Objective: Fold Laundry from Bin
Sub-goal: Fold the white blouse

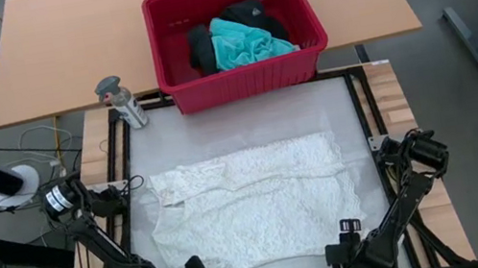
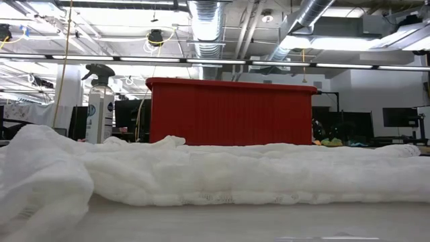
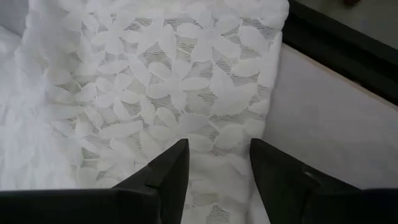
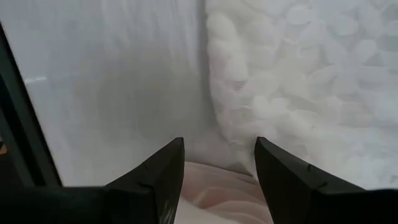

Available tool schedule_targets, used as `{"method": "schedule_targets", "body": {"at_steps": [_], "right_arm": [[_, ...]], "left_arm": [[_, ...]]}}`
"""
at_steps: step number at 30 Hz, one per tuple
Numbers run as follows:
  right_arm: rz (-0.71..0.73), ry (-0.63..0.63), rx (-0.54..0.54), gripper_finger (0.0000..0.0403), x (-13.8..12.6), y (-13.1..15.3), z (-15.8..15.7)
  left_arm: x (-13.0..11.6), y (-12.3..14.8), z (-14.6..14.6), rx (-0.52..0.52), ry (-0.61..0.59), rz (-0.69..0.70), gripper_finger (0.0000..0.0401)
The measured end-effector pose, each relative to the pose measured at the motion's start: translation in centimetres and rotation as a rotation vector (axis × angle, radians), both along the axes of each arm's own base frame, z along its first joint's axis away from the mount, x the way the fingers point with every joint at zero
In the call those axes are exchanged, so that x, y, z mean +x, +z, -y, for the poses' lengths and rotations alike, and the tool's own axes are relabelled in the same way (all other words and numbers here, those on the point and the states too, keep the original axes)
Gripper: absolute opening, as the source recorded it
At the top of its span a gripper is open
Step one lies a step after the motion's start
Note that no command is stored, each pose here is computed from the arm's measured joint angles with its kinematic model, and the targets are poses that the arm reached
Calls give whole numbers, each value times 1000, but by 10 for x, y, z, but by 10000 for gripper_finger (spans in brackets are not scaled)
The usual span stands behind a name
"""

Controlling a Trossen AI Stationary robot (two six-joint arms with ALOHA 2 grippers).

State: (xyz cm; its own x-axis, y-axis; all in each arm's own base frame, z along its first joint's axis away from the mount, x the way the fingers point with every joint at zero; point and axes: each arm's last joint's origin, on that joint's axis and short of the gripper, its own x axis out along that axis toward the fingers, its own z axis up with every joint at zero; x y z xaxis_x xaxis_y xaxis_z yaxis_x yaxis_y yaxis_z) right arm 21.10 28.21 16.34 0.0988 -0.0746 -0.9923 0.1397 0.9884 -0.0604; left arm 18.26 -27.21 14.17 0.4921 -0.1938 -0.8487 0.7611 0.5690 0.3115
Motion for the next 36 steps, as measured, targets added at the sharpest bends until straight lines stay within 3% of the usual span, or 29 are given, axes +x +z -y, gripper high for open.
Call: {"method": "schedule_targets", "body": {"at_steps": [5, 16, 20, 27, 32, 36], "right_arm": [[9, 2, 13, 197, 0, 0, -2], [-17, -84, 22, 65, -2, -10, 4], [-36, -85, 45, 19, 1, -8, 4], [-25, -64, 110, 16, 11, 7, -3], [-17, -70, 106, 17, 14, 13, -3], [-39, -89, 61, 69, 9, 10, 1]], "left_arm": [[0, 0, 0, 0, 0, -1, 114], [0, 0, -1, -10, 27, -10, 13], [1, 0, -1, -41, 105, -11, 2], [3, 11, -5, -6, 306, 30, 0], [2, 15, -7, -44, 394, 26, 0], [2, 15, -6, -57, 404, 28, 0]]}}
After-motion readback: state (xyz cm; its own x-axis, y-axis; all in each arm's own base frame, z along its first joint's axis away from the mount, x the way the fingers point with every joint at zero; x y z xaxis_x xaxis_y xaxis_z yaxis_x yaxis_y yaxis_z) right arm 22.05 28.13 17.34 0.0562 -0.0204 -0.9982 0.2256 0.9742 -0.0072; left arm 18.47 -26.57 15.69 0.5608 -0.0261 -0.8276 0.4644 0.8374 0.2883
